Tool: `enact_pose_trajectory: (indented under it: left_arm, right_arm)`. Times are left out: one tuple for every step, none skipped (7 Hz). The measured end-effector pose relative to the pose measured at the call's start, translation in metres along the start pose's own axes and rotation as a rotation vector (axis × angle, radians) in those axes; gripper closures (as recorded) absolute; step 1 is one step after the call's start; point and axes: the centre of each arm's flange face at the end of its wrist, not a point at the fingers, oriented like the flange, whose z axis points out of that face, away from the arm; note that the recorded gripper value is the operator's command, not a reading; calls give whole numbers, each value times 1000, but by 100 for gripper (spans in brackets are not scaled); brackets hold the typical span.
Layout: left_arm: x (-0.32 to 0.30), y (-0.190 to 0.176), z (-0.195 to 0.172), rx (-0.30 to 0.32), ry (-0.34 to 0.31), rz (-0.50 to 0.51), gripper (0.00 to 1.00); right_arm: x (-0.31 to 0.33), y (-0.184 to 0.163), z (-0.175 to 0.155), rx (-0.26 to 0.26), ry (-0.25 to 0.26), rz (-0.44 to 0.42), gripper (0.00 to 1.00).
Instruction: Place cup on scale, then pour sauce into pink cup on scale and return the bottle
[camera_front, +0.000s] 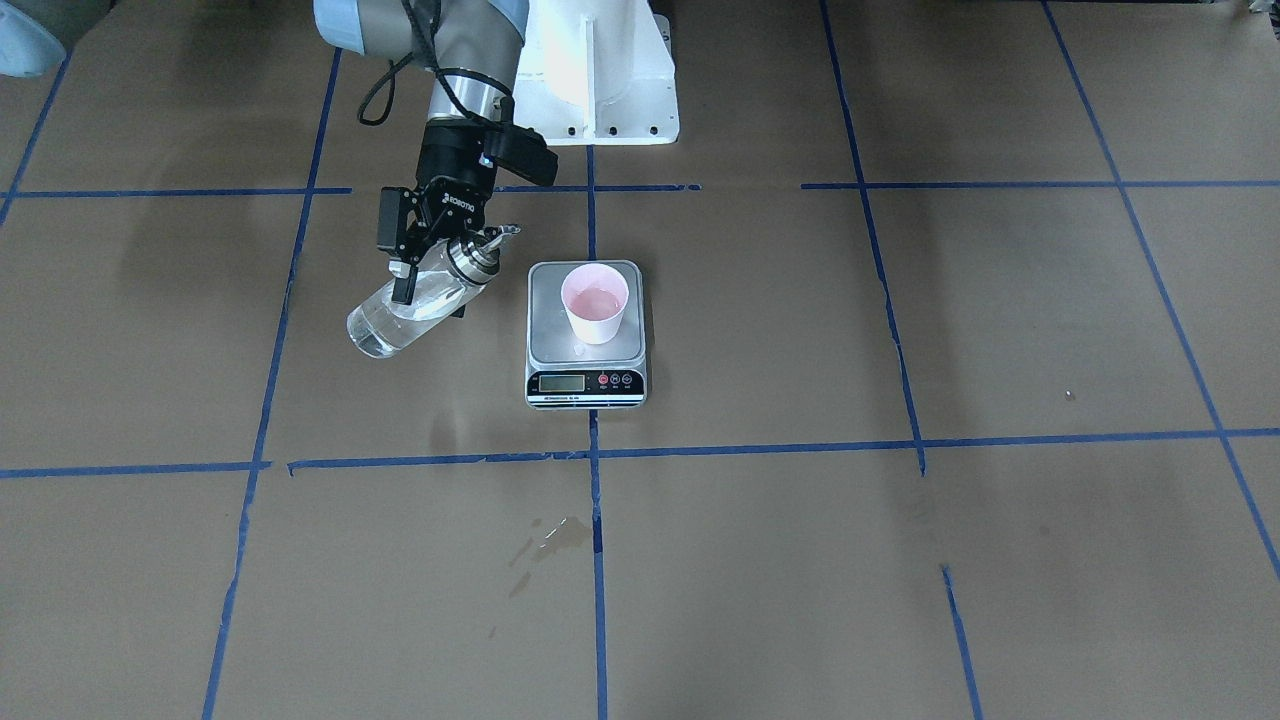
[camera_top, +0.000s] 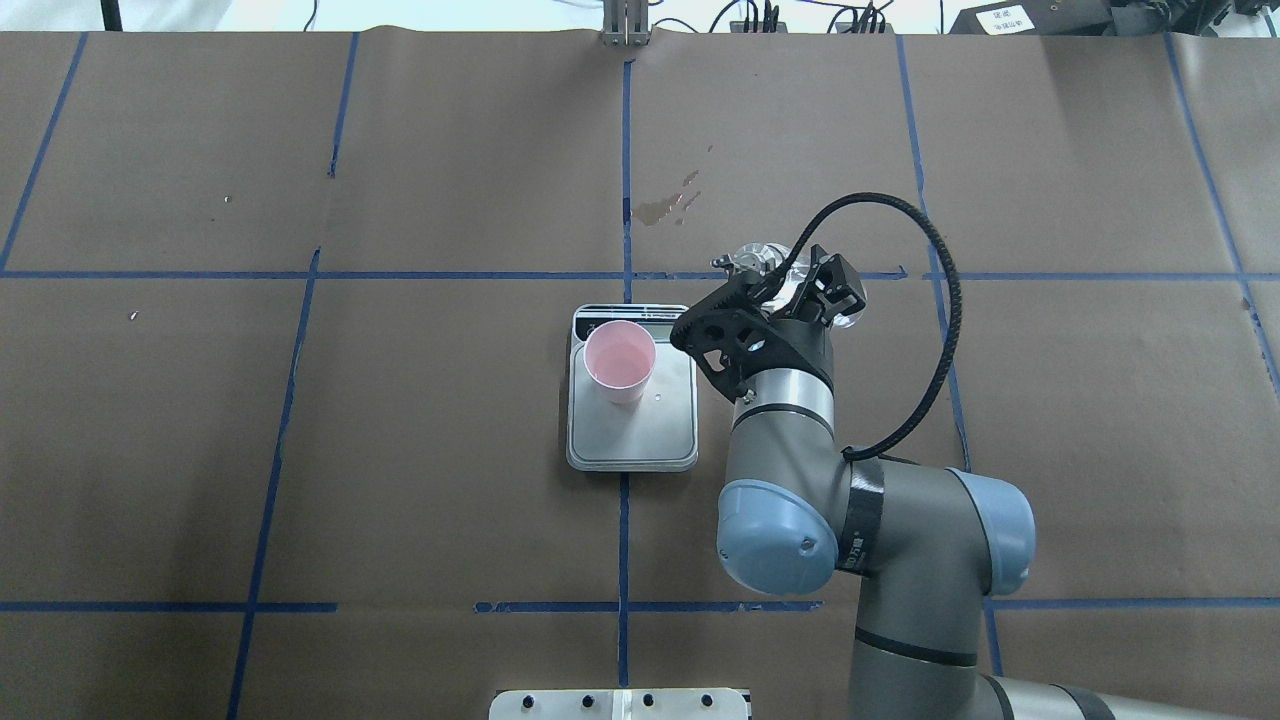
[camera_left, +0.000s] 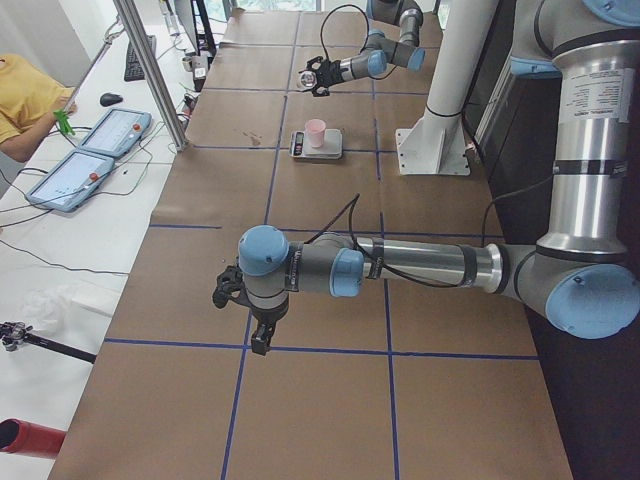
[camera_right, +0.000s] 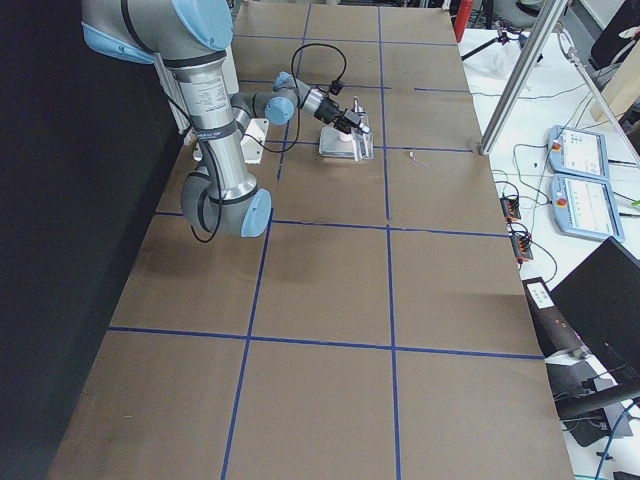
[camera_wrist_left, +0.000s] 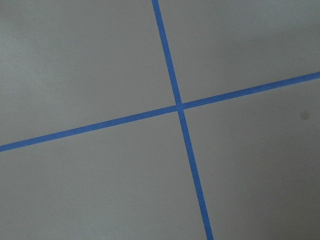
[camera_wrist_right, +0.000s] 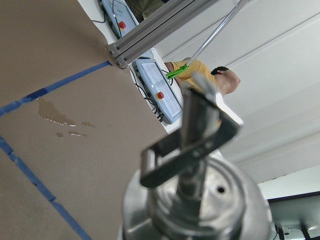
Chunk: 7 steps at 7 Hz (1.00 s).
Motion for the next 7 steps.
enact_pose_trajectory:
  left_arm:
    - [0,0,0,0,2,0,0]
    - [1,0,0,0,4,1,0]
    - [1,0,0,0,5,1,0]
    - [1,0,0,0,5,0,0]
    - [1,0,0,0,5,0,0]
    - [1,0,0,0,5,1,0]
    - [1,0,1,0,5,1,0]
  right_arm:
    - [-5,-1,2,2,24,-79,100]
    - [-12,0,7,-5,47,-139,100]
    - [-22,-2,13,-22,81,-214,100]
    - [-32,-9,16,-38,111,-282,100]
    - [-39,-15,18,-49,135,-337,100]
    - [-44,-14,19,-48,160,-397,100]
    - [-48,-12,18,-38,186,-467,100]
